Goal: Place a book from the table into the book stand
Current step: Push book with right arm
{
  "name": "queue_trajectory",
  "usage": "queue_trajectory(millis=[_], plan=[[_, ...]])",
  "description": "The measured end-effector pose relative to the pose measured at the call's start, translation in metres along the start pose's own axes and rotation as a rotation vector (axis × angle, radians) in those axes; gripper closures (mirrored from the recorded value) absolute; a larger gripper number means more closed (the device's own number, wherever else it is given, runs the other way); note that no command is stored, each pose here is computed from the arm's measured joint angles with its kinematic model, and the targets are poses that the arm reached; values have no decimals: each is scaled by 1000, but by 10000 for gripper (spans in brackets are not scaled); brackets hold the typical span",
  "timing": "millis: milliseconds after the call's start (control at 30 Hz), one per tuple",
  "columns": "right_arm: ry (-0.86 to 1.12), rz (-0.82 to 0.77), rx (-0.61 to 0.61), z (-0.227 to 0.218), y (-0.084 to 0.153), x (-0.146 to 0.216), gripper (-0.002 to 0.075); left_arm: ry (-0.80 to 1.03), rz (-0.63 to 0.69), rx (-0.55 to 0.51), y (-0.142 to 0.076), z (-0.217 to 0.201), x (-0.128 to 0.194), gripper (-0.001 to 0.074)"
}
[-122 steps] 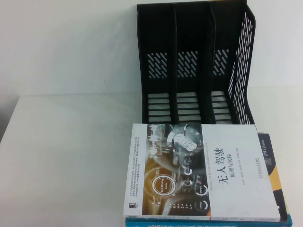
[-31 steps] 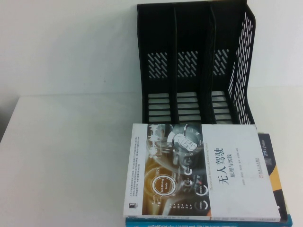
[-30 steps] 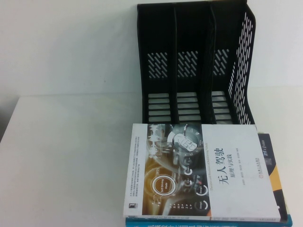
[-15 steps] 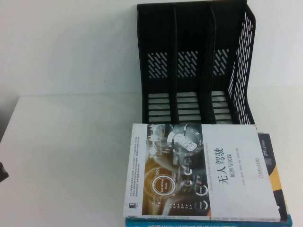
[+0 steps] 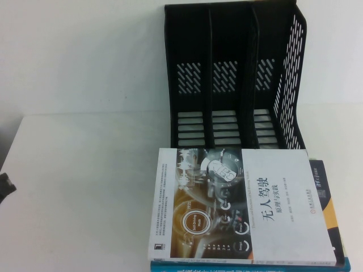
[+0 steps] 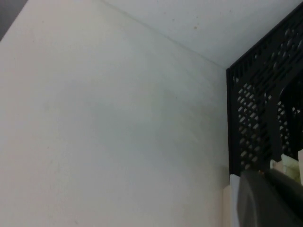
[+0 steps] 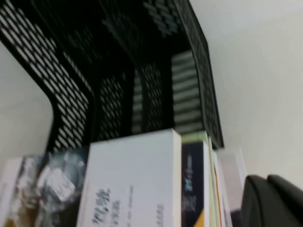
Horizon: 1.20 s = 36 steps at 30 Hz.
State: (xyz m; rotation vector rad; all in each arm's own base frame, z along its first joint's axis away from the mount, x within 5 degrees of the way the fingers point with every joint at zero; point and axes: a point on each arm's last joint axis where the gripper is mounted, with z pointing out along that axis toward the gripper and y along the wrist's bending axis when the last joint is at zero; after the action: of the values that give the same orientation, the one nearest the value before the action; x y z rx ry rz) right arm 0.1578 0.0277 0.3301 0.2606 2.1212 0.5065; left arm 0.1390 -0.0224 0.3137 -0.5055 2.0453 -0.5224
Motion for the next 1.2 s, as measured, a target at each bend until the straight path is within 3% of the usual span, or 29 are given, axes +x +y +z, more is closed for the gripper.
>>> queue_trajectory(millis=[233,367,600,800,1000,1200], plan=[[413,28,89,55,-12,16,729,108,202,-30,-12,12,-13,739],[528,-8,82,71,-13,15,729,164,270,-34,-18,26,-19,739],[495,5,13,77,-5,6,729,373,331,-8,-20,51,-7,739],[418,29,8,80,-3,-2,729,552,377,87,-27,67,3,739],[430,34,-14,89,-3,-1,729,507,432,133,-35,72,-8,739],[404,51,-141,108,3,-2,729,418,427,126,-38,74,-17,739]])
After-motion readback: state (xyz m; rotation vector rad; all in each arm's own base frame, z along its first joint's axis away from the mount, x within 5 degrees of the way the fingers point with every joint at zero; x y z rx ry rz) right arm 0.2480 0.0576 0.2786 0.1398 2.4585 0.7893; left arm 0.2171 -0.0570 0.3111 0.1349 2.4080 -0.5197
